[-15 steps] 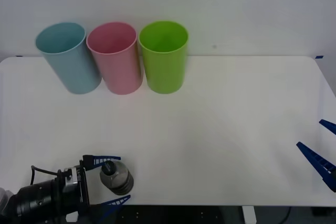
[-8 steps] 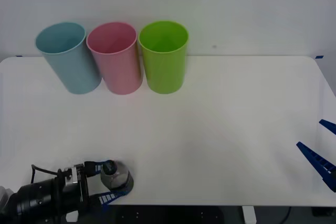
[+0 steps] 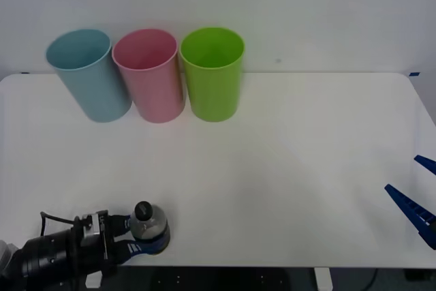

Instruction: Grasp the object on the table and drop it into the matching bin: aluminum can to the light blue bin, PET bottle to the pink bin.

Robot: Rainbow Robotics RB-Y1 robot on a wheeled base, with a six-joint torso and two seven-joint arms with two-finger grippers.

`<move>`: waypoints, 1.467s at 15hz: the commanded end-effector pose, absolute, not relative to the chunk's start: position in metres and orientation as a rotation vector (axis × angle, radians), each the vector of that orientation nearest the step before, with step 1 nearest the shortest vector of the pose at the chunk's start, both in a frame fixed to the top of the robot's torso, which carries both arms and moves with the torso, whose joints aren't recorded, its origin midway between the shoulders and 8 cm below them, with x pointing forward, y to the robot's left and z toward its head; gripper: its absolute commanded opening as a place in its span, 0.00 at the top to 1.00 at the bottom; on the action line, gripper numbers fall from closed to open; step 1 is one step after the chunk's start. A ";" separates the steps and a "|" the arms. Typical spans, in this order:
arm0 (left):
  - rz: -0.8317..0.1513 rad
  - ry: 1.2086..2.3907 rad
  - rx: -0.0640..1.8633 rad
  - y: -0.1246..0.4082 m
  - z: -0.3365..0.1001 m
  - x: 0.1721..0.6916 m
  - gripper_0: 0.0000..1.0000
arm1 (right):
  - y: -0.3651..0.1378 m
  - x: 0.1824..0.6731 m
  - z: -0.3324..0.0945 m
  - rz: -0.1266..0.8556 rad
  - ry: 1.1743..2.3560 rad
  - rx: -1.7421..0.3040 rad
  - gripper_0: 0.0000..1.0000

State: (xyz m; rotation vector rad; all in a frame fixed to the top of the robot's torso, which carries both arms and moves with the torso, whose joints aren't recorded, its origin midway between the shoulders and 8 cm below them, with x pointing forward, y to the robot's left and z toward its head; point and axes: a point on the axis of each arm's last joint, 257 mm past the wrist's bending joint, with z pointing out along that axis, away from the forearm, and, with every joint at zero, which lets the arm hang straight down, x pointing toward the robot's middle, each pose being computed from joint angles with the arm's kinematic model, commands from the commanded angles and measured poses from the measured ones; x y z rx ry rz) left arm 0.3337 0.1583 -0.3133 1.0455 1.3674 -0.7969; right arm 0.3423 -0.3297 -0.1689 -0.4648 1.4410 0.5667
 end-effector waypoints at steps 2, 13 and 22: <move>-0.791 1.362 0.993 0.162 -0.305 0.342 1.00 | -0.330 0.342 -0.169 0.567 1.441 -0.465 0.00; -0.752 1.283 0.762 0.189 -0.249 0.375 1.00 | -0.330 0.342 -0.169 0.567 1.441 -0.465 0.00; -0.637 1.330 0.503 0.227 -0.186 0.394 1.00 | -0.330 0.342 -0.169 0.567 1.441 -0.465 0.00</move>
